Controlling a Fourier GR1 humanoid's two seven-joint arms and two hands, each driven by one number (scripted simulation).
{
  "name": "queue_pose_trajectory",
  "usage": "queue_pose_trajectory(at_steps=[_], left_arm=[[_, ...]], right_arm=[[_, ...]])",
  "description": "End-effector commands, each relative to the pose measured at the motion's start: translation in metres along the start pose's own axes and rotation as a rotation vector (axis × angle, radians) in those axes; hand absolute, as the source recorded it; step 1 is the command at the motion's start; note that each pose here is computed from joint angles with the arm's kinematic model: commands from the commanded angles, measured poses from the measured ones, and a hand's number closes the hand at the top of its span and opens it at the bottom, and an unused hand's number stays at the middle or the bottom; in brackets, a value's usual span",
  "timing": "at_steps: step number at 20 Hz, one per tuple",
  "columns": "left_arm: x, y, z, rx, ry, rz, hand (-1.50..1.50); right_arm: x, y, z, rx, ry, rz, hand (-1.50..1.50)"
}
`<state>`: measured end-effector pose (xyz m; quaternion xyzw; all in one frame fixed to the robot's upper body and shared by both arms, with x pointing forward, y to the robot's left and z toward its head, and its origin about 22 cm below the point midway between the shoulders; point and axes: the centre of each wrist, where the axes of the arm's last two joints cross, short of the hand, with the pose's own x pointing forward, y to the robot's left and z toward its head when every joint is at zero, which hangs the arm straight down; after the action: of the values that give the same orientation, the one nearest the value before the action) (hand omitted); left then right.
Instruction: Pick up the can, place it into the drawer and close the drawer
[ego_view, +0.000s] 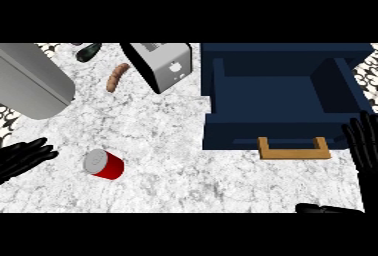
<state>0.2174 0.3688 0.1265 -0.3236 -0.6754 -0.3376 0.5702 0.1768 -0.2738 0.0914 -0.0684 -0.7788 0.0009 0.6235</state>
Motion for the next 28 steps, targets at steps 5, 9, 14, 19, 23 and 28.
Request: queue_pose_trajectory(at_steps=[5,9,14,19,23,28], left_arm=[[-0.013,0.006,-0.022,0.019,0.045,0.006,-1.50],[-0.042,0.003,-0.016,0.007,0.035,0.035,-1.50],[-0.050,0.003,-0.028,-0.004,0.046,0.021,-1.50],[-0.076,0.006,-0.028,0.026,0.062,-0.001,-1.50],[-0.087,0.005,-0.035,0.062,0.071,0.000,-1.50],[-0.118,0.015,-0.042,0.077,0.094,-0.002,-1.50]], right_arm=[[-0.005,-0.014,0.010,0.011,0.004,0.010,-1.50],[-0.003,-0.007,-0.004,0.013,0.016,0.022,-1.50],[0.000,-0.003,0.011,-0.011,-0.001,0.006,-1.50],[-0.019,-0.004,0.005,0.012,0.007,0.028,-1.50],[-0.034,-0.037,0.019,0.005,0.009,0.017,-1.50],[0.000,-0.031,-0.001,0.006,0.006,0.025,-1.50]])
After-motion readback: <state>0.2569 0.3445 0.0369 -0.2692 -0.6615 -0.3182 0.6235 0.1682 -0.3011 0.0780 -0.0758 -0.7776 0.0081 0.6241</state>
